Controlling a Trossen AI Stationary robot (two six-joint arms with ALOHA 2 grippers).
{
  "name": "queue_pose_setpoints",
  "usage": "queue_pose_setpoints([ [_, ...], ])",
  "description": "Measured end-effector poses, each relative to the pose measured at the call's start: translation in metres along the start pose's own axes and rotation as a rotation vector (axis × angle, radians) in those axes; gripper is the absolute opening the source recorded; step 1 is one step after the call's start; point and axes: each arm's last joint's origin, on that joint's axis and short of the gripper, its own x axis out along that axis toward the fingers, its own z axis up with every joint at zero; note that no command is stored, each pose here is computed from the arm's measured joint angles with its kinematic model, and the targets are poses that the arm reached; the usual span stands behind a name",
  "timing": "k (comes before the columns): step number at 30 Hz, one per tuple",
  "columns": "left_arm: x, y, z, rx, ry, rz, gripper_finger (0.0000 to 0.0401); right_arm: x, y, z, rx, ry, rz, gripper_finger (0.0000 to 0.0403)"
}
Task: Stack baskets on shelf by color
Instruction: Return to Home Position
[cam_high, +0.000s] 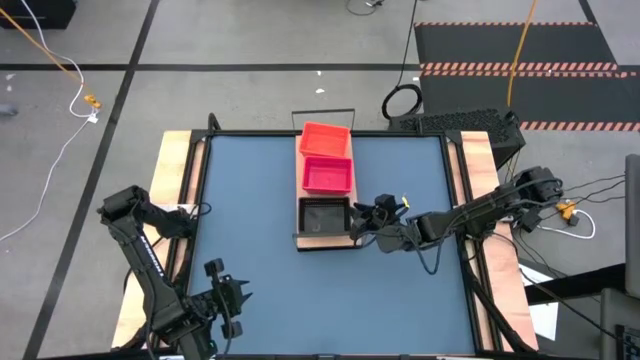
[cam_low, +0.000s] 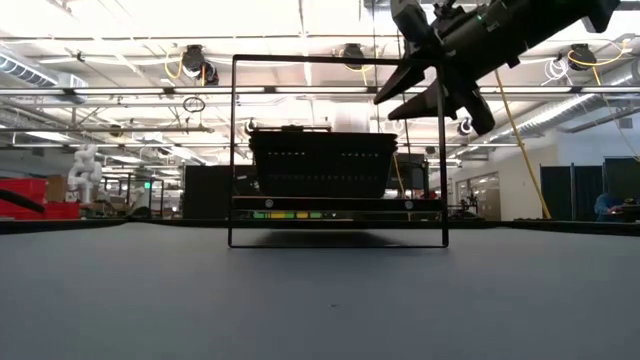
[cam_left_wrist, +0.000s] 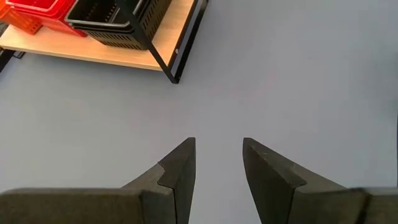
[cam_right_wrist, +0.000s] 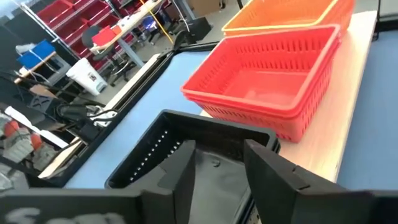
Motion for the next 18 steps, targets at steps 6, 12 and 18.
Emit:
queue_pose_setpoints([
  [6, 0.000, 0.000, 0.000, -0.007, 0.000, 0.000, 0.0136, -0.001, 0.003, 0.002, -0.078, -0.013, 0.026, 0.0141],
  [12, 0.008, 0.000, -0.005, 0.020, -0.091, 0.031, 0.0136, -0.030, 0.020, 0.018, -0.287, -0.117, 0.127, 0.0141],
  [18, 0.034, 0.009, -0.013, 0.102, -0.147, 0.140, 0.0136, -0.062, 0.035, 0.040, -0.618, -0.077, 0.496, 0.0131],
])
